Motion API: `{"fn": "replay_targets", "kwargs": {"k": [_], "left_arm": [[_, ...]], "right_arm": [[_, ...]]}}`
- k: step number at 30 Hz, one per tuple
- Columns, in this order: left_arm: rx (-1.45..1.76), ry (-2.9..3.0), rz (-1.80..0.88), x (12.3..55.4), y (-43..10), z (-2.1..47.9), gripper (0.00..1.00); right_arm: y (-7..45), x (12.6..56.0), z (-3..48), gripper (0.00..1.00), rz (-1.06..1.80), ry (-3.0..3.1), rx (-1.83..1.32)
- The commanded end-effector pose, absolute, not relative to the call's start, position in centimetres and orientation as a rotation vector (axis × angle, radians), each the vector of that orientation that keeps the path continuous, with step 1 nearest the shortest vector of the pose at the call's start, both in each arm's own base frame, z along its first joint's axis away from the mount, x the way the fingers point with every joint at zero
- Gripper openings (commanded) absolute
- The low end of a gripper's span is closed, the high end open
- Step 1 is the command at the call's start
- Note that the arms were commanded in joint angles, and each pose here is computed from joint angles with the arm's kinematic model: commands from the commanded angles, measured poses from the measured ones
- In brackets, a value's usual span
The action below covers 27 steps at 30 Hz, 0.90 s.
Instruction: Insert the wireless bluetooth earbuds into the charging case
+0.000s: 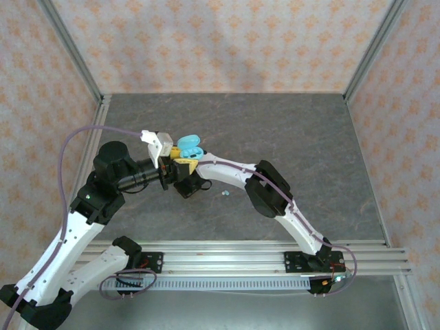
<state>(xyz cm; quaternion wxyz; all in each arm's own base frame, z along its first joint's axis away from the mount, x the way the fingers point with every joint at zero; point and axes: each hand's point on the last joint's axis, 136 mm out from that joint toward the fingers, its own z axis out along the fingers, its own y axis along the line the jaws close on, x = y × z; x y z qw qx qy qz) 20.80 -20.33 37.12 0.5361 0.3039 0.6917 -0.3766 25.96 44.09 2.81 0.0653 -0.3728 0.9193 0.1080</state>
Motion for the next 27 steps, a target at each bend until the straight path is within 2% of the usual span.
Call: {"fn": "replay_targets", "kwargs": {"k": [1, 10, 17, 23, 27], "left_arm": [[0.699, 1.641, -0.88, 21.1, -19.9, 37.4, 0.03], [0.706, 1.633, -0.894, 21.6, -20.4, 37.5, 0.03], [0.719, 1.633, -0.902, 21.7, -20.7, 37.4, 0.03], [0.724, 1.633, -0.903, 21.9, -20.8, 37.3, 0.03], [0.727, 1.635, -0.902, 21.9, -20.8, 37.2, 0.03]], "right_arm": [[40.8, 28.2, 4.3, 0.22, 0.202, 2.829, -0.861], [29.1, 32.2, 6.1, 0.19, 0.192, 2.855, -0.119], [18.9, 31.9, 4.1, 0.19, 0.132, 2.905, 0.32], [17.1, 30.5, 2.0, 0.22, 0.18, 3.003, 0.435], [17.9, 30.5, 2.4, 0.31, 0.26, 3.019, 0.457]]}}
